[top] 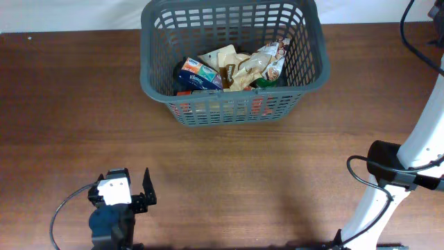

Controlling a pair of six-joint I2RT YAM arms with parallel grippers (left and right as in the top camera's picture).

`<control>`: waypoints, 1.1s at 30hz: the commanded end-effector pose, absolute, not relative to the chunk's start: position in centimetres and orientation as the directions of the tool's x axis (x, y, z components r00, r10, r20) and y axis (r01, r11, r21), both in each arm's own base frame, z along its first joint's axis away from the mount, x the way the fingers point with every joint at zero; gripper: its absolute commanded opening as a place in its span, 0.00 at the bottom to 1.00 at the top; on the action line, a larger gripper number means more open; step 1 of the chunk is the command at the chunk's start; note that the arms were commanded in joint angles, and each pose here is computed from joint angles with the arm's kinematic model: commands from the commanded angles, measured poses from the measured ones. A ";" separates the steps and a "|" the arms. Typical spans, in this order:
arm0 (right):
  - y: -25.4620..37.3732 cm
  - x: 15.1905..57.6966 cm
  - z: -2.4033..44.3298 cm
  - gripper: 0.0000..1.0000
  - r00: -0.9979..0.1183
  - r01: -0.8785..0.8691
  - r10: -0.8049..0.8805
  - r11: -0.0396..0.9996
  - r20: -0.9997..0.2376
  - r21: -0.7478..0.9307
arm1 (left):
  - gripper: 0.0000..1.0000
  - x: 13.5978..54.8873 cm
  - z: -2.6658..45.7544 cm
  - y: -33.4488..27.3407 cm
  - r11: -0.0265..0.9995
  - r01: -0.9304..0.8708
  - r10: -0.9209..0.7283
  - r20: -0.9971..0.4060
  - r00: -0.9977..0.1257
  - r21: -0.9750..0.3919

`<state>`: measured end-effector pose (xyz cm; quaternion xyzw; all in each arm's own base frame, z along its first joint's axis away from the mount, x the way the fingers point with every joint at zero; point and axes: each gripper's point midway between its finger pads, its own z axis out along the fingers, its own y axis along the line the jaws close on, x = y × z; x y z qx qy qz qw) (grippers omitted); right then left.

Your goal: Pack container

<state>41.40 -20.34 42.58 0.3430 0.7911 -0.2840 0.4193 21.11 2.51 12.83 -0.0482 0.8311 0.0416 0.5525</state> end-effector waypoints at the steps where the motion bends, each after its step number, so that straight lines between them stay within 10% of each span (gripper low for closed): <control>1: -20.3 40.6 43.7 0.99 -0.380 0.790 0.306 0.598 -0.873 -0.134 | 0.99 21.2 12.1 3.0 0.988 -0.153 -0.046 -0.922 -0.384 0.014; 33: -20.3 40.6 43.7 0.99 -0.380 0.790 0.306 0.598 -0.873 -0.134 | 0.99 21.2 11.6 2.9 0.989 -0.150 -0.047 -0.918 -0.393 0.013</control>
